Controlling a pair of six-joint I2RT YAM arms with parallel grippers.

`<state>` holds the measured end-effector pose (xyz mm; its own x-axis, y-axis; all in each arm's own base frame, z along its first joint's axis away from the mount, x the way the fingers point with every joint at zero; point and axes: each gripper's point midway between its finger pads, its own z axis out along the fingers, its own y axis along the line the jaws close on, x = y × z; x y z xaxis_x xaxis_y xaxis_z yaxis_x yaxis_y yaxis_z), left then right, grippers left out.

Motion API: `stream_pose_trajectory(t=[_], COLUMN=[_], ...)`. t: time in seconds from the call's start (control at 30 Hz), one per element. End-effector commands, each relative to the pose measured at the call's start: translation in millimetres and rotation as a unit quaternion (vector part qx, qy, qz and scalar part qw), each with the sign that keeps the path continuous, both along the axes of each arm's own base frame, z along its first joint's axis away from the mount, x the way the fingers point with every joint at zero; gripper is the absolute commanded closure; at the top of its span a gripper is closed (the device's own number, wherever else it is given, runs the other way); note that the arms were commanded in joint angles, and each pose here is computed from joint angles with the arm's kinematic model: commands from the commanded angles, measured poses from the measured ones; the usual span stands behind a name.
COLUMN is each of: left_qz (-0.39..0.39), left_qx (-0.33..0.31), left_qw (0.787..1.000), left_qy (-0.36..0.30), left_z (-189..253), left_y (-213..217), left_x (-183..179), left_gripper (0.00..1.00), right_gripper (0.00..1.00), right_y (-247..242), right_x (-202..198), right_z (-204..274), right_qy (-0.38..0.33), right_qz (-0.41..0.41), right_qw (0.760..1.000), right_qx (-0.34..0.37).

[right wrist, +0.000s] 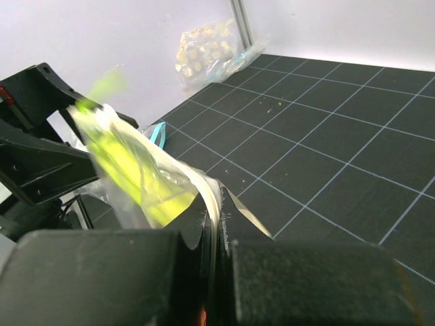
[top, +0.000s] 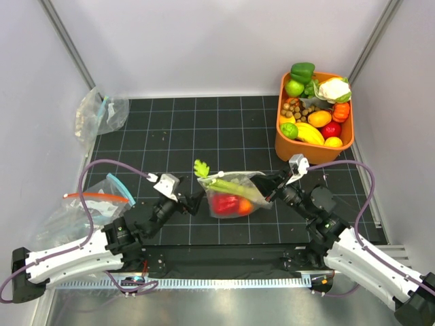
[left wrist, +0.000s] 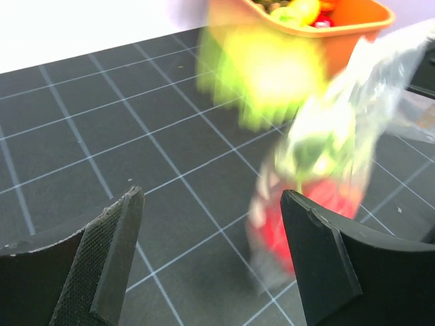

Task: Place the food in the zip-top bag and seal the zipper
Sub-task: Zip the zipper food storage bag at the center of the board.

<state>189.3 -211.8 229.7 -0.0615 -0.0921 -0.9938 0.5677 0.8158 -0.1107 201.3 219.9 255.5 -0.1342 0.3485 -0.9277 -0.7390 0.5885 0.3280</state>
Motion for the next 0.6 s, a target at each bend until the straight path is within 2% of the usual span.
stream_pose_trajectory(t=[0.0, 0.37, 0.57], left_qz=[-0.037, -0.140, -0.157], left_qx=[-0.032, -0.029, 0.006], left_qw=[0.998, 0.988, 0.986], left_qy=[-0.031, -0.064, -0.053], left_z=[19, 24, 10], left_y=[-12, -43, -65], left_x=[-6, -28, -24], left_gripper=[0.15, 0.15, 0.14], right_gripper=[0.99, 0.99, 0.99], right_y=[-3, 14, 23], right_x=[-7, -24, -32], right_z=[53, 54, 57], right_qy=[-0.065, -0.066, -0.068], right_qz=[0.008, 0.074, 0.111], right_qw=[0.997, 0.995, 0.991], right_qx=[0.039, 0.032, 0.033])
